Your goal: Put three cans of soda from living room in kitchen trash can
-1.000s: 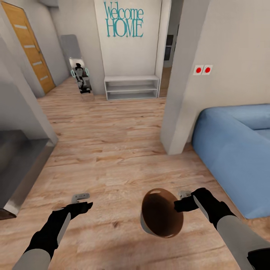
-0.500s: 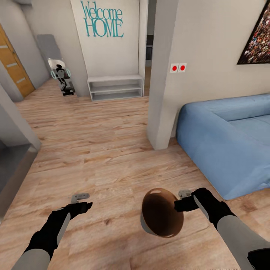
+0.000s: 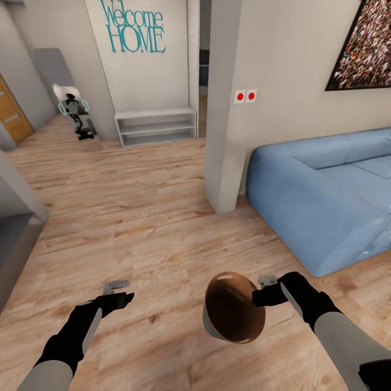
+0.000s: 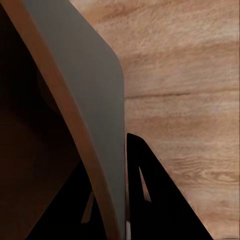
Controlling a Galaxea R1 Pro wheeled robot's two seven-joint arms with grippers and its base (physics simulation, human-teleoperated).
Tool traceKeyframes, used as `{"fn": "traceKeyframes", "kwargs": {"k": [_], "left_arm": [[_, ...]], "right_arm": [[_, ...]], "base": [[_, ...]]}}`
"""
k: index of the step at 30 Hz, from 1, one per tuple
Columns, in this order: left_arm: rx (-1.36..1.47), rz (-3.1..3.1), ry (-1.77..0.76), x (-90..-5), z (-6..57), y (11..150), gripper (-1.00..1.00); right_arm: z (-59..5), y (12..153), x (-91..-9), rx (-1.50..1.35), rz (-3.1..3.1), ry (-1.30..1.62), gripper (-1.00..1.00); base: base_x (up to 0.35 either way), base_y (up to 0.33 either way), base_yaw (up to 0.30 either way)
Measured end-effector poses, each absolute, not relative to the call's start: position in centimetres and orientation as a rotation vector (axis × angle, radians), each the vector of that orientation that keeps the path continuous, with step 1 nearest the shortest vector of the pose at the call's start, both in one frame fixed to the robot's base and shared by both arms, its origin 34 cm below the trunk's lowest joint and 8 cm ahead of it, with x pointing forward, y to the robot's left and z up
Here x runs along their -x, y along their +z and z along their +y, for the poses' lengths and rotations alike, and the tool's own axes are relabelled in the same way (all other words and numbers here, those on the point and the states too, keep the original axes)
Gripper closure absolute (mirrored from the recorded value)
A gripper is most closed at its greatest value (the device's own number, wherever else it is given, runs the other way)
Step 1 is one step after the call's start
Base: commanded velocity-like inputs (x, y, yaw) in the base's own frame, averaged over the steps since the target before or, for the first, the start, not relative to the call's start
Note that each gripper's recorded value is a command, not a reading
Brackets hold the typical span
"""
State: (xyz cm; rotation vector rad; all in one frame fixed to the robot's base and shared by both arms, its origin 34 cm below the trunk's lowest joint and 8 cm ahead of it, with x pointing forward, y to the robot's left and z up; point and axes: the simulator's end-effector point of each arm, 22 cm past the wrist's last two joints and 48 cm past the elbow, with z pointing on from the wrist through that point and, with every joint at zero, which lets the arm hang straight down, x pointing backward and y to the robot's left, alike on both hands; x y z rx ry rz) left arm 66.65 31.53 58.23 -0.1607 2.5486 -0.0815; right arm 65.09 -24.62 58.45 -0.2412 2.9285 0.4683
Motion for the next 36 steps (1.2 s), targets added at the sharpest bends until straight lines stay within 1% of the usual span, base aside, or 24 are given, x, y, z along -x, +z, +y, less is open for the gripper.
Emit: {"fn": "traceKeyframes", "kwargs": {"k": [11, 16, 24, 36], "left_arm": [[0.161, 2.556, -0.082, -66.46, 31.47, 57.82, -1.00], [0.161, 2.559, -0.082, -66.40, 31.46, 57.69, -1.00], [0.162, 2.559, -0.082, -66.40, 31.53, 57.69, -1.00], [0.160, 2.560, -0.080, -66.37, 31.52, 57.66, -1.00]], "right_arm": [[-24.72, 58.05, -64.91, 0.241, 2.936, 0.467, 1.00], [-24.71, 57.92, -64.87, 0.244, 2.938, 0.466, 1.00], [-24.51, 57.97, -64.90, 0.247, 2.935, 0.474, 1.00], [-24.49, 57.97, -64.90, 0.243, 2.935, 0.476, 1.00]], "base": [[-0.194, 0.265, -0.209], [-0.175, 0.251, -0.101], [-0.029, 0.116, -0.048], [-0.001, 0.294, -0.228]]}}
